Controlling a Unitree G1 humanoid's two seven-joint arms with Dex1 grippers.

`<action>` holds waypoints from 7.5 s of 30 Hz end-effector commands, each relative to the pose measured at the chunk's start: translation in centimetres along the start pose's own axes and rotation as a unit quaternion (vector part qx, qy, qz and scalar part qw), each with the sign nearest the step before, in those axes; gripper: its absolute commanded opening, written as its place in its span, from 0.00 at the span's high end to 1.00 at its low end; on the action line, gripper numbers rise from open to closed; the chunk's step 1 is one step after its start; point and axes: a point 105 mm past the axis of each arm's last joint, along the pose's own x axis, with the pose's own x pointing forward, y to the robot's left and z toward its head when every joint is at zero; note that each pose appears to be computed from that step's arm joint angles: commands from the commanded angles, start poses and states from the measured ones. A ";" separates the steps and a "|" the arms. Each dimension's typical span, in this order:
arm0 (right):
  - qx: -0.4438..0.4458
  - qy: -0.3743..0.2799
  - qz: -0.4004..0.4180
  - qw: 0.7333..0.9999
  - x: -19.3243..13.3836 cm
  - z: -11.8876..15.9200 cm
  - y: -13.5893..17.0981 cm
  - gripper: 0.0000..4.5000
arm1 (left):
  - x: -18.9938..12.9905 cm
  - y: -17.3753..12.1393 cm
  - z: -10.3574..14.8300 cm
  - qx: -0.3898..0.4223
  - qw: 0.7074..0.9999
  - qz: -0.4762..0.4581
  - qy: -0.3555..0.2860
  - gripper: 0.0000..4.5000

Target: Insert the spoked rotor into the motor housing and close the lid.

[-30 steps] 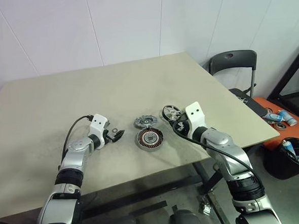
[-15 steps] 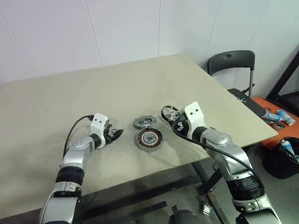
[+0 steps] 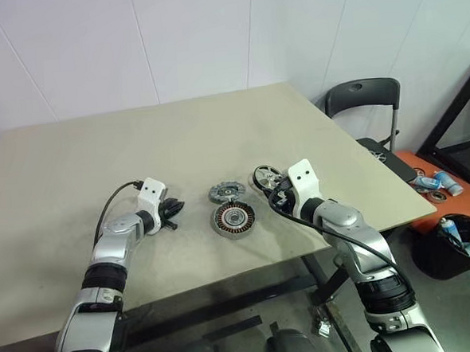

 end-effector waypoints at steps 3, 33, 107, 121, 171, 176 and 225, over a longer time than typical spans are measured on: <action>-0.017 -0.021 0.000 1.000 0.0 1.4 0.0 0.55 | -0.5 -0.6 -0.2 -0.002 1.000 -0.026 0.012 0.84; -0.023 -0.030 -0.005 0.999 0.5 1.3 0.4 0.55 | -5.4 -5.7 10.8 0.114 0.948 -0.162 -0.249 0.84; -0.009 -0.016 -0.023 1.000 -0.4 -0.1 0.7 0.55 | 3.2 -13.1 3.7 0.204 0.930 -0.286 -0.105 0.84; -0.013 -0.015 -0.019 1.000 -0.3 -0.1 0.7 0.55 | 2.6 -14.1 3.0 0.179 0.926 -0.324 -0.072 0.68; -0.048 0.029 0.192 0.980 3.0 -1.9 5.9 0.99 | -5.2 -6.5 8.0 -0.142 0.961 -0.204 -0.121 0.40; -0.059 0.046 0.197 0.978 3.1 -2.4 5.2 0.99 | -5.1 -6.2 7.4 -0.134 0.964 -0.197 -0.114 0.40; 0.039 0.034 0.233 0.971 2.1 -2.0 6.1 0.99 | -4.8 -6.1 6.4 -0.120 0.970 -0.180 -0.111 0.40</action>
